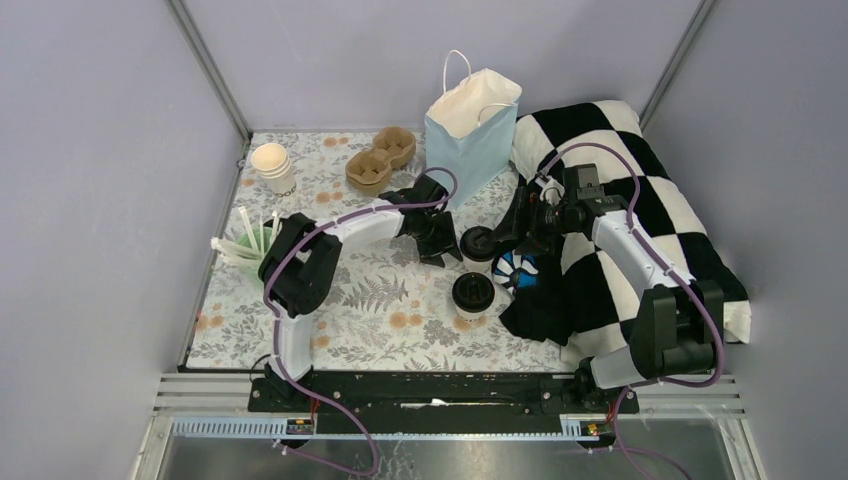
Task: Pack the takeout coffee
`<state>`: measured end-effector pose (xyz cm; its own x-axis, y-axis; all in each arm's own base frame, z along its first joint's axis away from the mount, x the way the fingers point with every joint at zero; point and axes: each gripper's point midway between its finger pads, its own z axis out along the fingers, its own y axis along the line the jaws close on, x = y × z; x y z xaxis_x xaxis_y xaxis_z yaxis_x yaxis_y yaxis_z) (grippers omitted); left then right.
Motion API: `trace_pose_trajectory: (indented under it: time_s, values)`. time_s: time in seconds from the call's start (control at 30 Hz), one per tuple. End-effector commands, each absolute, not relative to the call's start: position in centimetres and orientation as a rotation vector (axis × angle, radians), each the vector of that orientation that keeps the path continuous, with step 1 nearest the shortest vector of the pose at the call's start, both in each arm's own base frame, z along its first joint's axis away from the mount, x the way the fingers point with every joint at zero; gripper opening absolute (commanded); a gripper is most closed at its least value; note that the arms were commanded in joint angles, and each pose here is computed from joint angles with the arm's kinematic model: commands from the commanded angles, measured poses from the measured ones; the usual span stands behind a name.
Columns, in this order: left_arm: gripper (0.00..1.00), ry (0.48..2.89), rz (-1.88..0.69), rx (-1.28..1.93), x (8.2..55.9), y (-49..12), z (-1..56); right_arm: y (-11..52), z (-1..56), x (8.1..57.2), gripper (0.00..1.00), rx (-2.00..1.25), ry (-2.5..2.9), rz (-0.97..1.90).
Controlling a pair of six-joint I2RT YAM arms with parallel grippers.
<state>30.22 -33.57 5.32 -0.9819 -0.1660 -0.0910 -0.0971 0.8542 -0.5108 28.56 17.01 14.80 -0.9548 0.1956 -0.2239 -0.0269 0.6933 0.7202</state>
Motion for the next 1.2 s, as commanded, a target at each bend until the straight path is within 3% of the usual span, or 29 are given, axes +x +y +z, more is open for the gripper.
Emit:
trace_pose_trajectory:
  time_s: [0.0, 0.17, 0.4, 0.73, 1.17]
  values:
    - [0.53, 2.818, -0.895, -0.16, 31.6, -35.5, 7.3, 17.1, 15.7, 28.2, 0.97, 0.091, 2.592, 1.112]
    - [0.62, 2.823, -0.77, -0.136, 30.6, -33.0, 7.5, 16.8, 16.0, 28.2, 0.97, 0.079, 2.59, 1.083]
    - [0.81, 2.688, -0.517, -0.107, 29.8, -25.3, 13.6, 16.5, 16.2, 28.3, 0.98, 0.051, 2.59, 1.012]
    - [0.91, 2.393, -0.477, -0.258, 30.4, -20.5, 24.6, 16.9, 21.2, 32.7, 0.98, 0.092, 2.461, 0.857]
    - [0.94, 2.338, -0.37, -0.166, 31.2, -18.3, 27.5, 18.3, 33.0, 42.9, 0.95, 0.387, 2.031, 0.951]
